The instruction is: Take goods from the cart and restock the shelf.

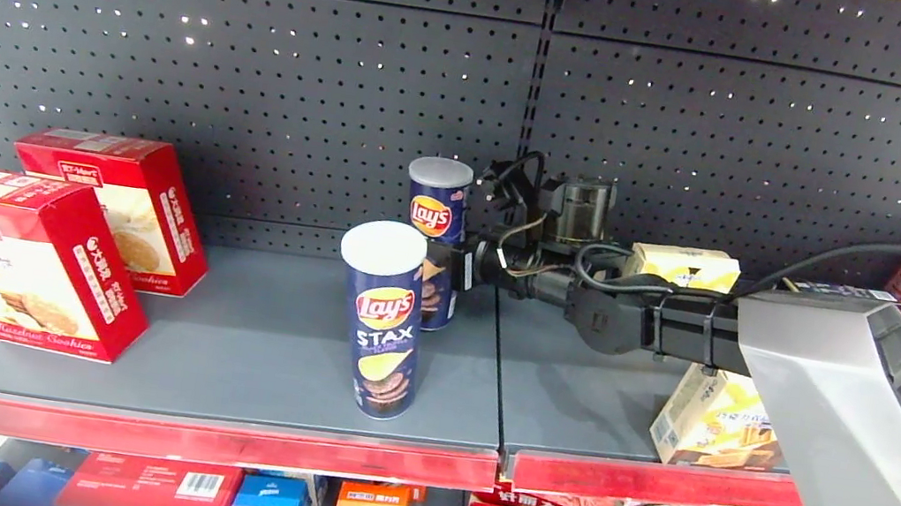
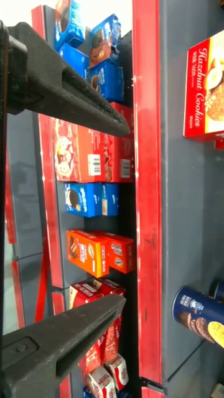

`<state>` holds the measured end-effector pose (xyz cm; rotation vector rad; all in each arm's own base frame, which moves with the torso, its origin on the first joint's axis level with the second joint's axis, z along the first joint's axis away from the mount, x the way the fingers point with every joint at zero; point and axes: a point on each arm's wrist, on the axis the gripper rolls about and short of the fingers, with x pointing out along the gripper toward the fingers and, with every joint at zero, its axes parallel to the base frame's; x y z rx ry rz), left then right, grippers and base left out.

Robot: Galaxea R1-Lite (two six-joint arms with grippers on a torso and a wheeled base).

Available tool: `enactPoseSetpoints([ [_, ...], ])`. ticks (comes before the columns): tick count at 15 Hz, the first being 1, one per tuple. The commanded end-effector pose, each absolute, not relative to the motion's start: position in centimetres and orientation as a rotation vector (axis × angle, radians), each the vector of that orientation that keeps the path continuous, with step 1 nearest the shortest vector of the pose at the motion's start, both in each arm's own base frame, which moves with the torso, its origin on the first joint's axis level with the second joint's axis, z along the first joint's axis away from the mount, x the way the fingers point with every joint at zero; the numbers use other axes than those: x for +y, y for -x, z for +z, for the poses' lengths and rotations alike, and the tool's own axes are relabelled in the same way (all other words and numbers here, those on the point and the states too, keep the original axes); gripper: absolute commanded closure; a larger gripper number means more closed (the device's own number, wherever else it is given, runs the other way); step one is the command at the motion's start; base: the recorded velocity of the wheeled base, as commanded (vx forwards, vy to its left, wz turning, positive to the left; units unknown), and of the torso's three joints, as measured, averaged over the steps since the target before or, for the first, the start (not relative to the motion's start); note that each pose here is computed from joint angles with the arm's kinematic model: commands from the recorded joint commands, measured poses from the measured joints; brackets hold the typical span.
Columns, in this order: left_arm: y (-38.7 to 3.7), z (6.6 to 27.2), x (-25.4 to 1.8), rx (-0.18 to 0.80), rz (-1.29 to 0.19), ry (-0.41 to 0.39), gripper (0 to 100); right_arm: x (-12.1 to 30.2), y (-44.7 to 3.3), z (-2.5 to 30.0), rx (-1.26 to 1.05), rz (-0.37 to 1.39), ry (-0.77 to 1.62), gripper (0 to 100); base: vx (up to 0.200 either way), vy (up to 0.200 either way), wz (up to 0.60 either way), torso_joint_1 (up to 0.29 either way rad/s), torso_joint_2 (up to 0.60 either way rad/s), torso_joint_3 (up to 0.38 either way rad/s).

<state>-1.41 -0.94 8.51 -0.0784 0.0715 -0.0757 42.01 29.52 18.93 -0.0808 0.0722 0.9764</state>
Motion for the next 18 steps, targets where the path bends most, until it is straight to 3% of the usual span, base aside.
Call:
enactPoseSetpoints([
  [1, 1.4, 8.5, -0.9, 0.071, -0.076, 0.079, 0, 29.7, -41.8, 18.9, 0.074, 0.981, 0.081, 100, 0.0, 0.0, 0.0, 0.0, 0.0, 0.0],
  [2, 1.4, 8.5, -0.9, 0.071, -0.076, 0.079, 0, 29.7, -41.8, 18.9, 0.081, 0.98, 0.082, 100, 0.0, 0.0, 0.0, 0.0, 0.0, 0.0],
  [3, 1.4, 8.5, -0.9, 0.071, -0.076, 0.079, 0, 29.7, -41.8, 18.7, 0.092, 0.979, 0.084, 0, 0.0, 0.0, 0.0, 0.0, 0.0, 0.0],
  [14, 1.4, 8.6, -0.9, 0.068, -0.076, 0.078, 0, 29.6, -41.1, 19.7, 0.071, 0.98, 0.088, 0, 0.0, 0.0, 0.0, 0.0, 0.0, 0.0],
  [18, 1.4, 8.5, -0.9, 0.069, -0.076, 0.078, 0, 27.4, -38.5, 20.2, 0.106, 0.977, 0.176, 0, 0.0, 0.0, 0.0, 0.0, 0.0, 0.0],
])
